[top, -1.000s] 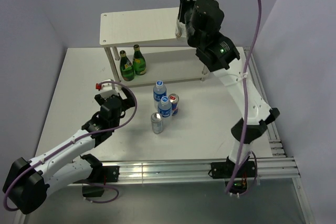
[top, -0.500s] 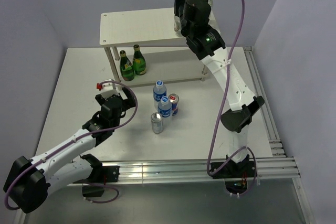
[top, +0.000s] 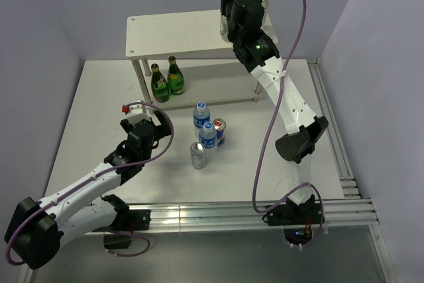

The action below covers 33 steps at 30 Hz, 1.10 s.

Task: Place and organize the beverage onto the shelf

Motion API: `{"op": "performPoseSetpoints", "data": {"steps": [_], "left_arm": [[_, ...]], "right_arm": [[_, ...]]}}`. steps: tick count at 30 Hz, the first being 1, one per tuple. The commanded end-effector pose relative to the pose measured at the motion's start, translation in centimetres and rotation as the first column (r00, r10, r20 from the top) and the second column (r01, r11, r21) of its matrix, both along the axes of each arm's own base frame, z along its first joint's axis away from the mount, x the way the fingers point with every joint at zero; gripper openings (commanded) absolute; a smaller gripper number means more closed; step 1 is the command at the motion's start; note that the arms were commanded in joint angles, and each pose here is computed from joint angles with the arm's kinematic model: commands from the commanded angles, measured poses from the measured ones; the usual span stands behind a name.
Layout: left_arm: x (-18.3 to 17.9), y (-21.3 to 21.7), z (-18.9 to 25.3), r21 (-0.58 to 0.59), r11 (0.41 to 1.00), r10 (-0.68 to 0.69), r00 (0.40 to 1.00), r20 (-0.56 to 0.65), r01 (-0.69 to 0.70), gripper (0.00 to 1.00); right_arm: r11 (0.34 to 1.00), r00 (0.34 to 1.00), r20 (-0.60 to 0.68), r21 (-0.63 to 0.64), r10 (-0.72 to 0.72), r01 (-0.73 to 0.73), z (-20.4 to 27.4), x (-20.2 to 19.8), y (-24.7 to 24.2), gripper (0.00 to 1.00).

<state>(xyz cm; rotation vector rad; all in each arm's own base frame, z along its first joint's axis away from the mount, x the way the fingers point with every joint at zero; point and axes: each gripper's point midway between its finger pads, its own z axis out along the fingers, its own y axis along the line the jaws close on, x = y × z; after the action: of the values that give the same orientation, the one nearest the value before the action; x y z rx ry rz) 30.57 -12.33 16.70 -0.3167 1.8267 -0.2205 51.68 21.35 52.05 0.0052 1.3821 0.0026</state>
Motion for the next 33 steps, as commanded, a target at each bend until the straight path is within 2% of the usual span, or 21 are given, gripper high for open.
{"op": "performPoseSetpoints", "data": {"steps": [1,4,7,8,10,11,12,14,19,20,23,24,28,33], "left_arm": [[0.3,-0.1,0.4,-0.003,1.000,-0.002,1.000,0.014,0.002,0.99],[0.3,-0.1,0.3,-0.004,1.000,-0.001,1.000,0.012,0.001,0.99],[0.3,-0.1,0.3,-0.004,1.000,-0.001,1.000,0.012,0.001,0.99],[0.3,0.0,0.4,-0.006,1.000,0.000,1.000,0.015,0.000,0.99],[0.3,0.0,0.5,-0.006,1.000,0.000,1.000,0.016,0.000,0.99],[0.3,0.0,0.4,-0.005,1.000,0.002,1.000,0.015,-0.002,0.99],[0.3,0.0,0.4,-0.005,1.000,0.000,1.000,0.016,0.000,0.99],[0.3,0.0,0.5,-0.006,1.000,0.002,1.000,0.016,-0.002,0.99],[0.2,0.1,0.6,-0.008,1.000,0.002,1.000,0.020,-0.001,0.99],[0.2,0.2,0.6,-0.006,1.000,0.004,1.000,0.019,-0.004,0.99],[0.2,0.2,0.6,-0.006,1.000,0.004,1.000,0.019,-0.004,0.99],[0.2,0.2,0.6,-0.007,1.000,0.006,1.000,0.019,-0.006,0.99],[0.1,0.2,0.6,-0.010,1.000,0.003,1.000,0.022,-0.003,0.99],[0.0,0.2,0.7,-0.013,1.000,0.004,1.000,0.024,-0.004,0.99]], "right_arm": [[0.992,0.981,0.193,0.124,-0.013,-0.012,6.2,-1.8,-1.4,0.00],[0.993,0.984,0.180,0.116,-0.014,-0.007,5.4,-1.2,-1.1,0.01],[0.994,0.986,0.165,0.112,-0.020,0.001,4.8,-1.1,-1.1,0.25],[0.994,0.986,0.164,0.111,-0.020,0.001,4.7,-1.1,-1.1,0.41],[0.994,0.988,0.156,0.110,-0.020,0.003,4.5,-1.1,-1.1,0.53],[0.994,0.988,0.152,0.107,-0.018,0.002,4.3,-1.1,-1.1,0.64],[0.994,0.988,0.150,0.109,-0.020,0.004,4.2,-1.1,-1.1,0.67],[0.994,0.988,0.150,0.109,-0.020,0.004,4.2,-1.1,-1.1,0.73],[0.994,0.989,0.144,0.113,-0.025,0.009,4.2,-1.5,-1.2,0.77],[0.993,0.990,0.140,0.113,-0.029,0.013,4.1,-1.6,-1.3,0.86],[0.993,0.990,0.136,0.117,-0.044,0.028,3.9,-2.7,-1.5,0.94],[0.993,0.991,0.123,0.110,-0.046,0.033,2.8,-2.7,-1.2,0.95],[0.991,0.989,0.145,0.134,-0.028,0.009,3.4,-5.6,-1.3,0.97],[0.990,0.991,0.125,0.137,-0.043,0.026,2.6,-7.2,-1.5,0.98]]}}
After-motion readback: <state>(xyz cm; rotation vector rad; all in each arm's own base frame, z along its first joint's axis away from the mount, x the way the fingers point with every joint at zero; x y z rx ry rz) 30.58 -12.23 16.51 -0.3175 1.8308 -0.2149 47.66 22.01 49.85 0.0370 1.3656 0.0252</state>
